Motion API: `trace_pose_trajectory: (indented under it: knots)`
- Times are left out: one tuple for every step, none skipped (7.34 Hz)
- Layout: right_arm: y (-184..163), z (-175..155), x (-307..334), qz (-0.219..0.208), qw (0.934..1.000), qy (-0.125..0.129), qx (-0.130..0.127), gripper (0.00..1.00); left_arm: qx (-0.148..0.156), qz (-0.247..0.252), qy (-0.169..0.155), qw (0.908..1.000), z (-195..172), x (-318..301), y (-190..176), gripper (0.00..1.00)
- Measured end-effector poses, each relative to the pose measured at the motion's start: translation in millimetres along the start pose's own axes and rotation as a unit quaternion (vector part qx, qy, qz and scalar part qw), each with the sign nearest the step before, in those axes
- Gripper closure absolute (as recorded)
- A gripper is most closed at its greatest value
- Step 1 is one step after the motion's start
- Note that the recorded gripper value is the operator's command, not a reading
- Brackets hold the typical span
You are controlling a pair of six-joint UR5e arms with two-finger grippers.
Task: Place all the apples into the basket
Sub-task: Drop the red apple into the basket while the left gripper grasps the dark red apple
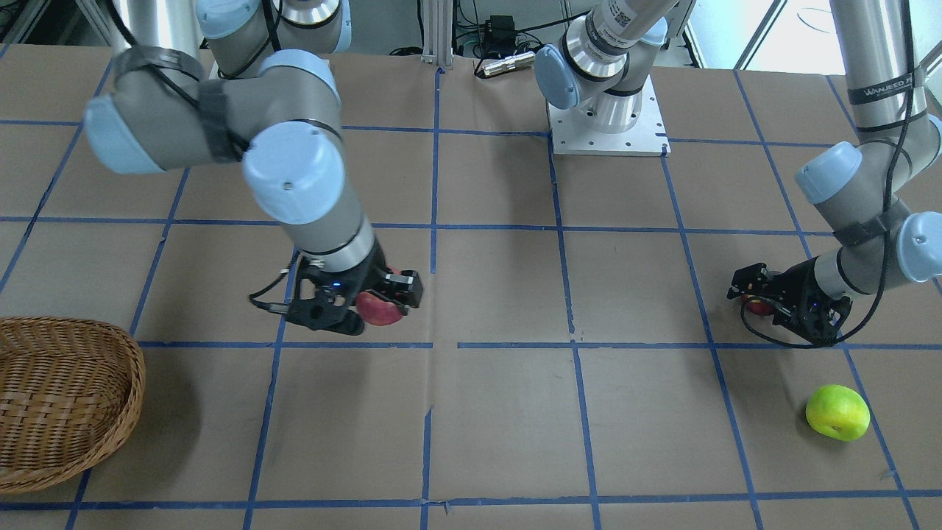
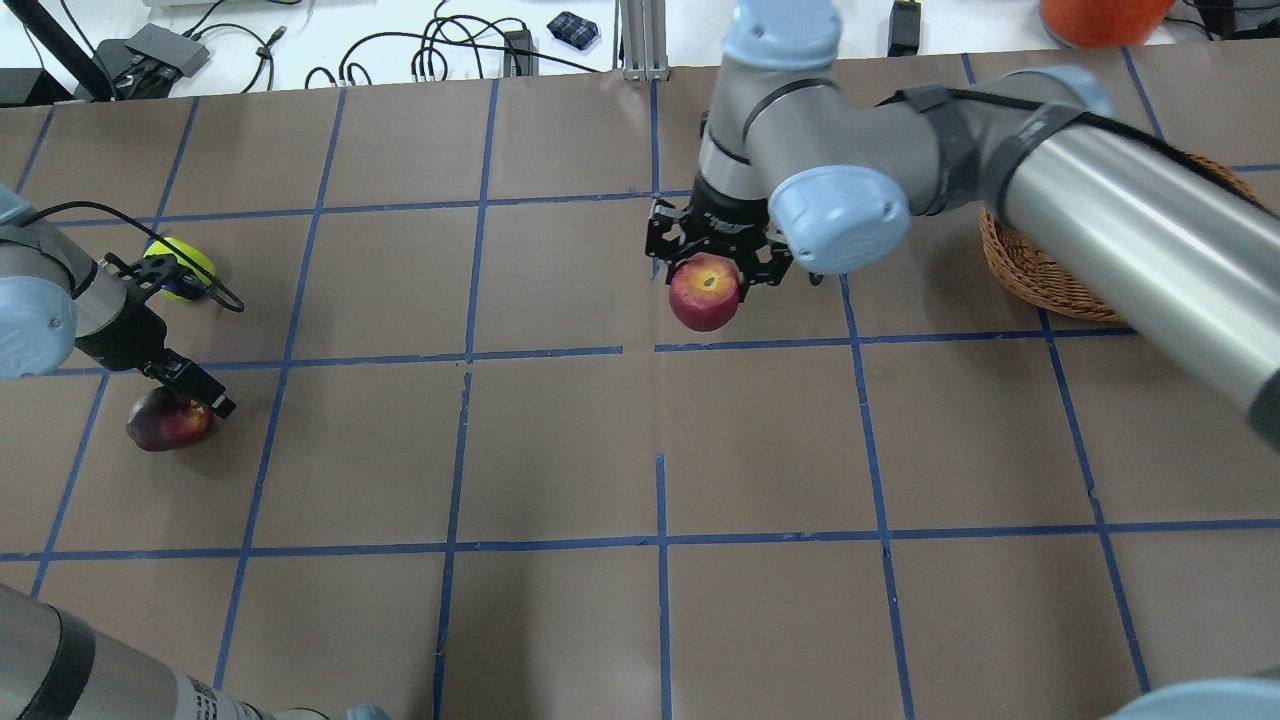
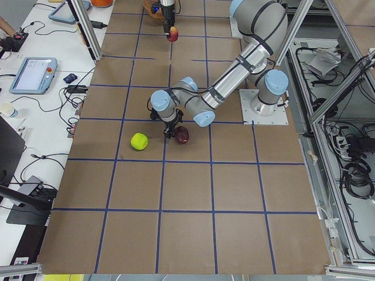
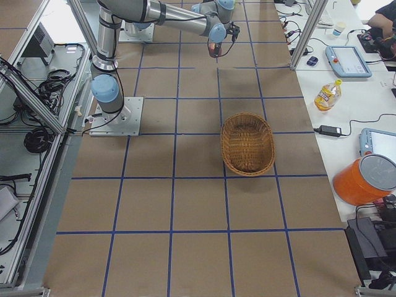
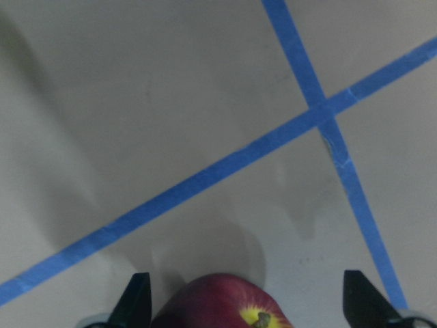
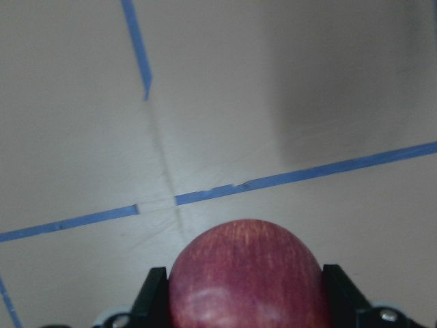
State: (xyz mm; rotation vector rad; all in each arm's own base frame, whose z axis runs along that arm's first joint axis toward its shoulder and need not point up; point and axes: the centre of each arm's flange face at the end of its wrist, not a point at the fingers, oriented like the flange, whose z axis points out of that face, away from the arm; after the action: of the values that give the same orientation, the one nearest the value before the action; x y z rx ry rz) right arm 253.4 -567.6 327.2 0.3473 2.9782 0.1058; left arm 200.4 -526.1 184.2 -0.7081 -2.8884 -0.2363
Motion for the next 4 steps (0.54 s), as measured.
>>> trace_pose_trajectory:
  knots:
    - [-23, -22, 53, -0.006, 0.9999, 0.015, -0.001, 1.00, -0.004, 0.004, -0.006, 1.0000, -2, -1, 4, 0.00]
    - [-43, -40, 107, -0.019, 0.9991, 0.037, 0.001, 1.00, -0.006, 0.016, -0.008, 0.9998, -3, -2, 8, 0.00]
    - [-60, -54, 161, -0.035, 0.9979, 0.054, 0.002, 1.00, -0.006, 0.040, -0.008, 0.9992, -3, -4, 12, 0.00]
    - [-77, -64, 216, -0.047, 0.9968, 0.065, 0.003, 1.00, -0.005, 0.068, -0.002, 0.9977, 1, -6, 21, 0.00]
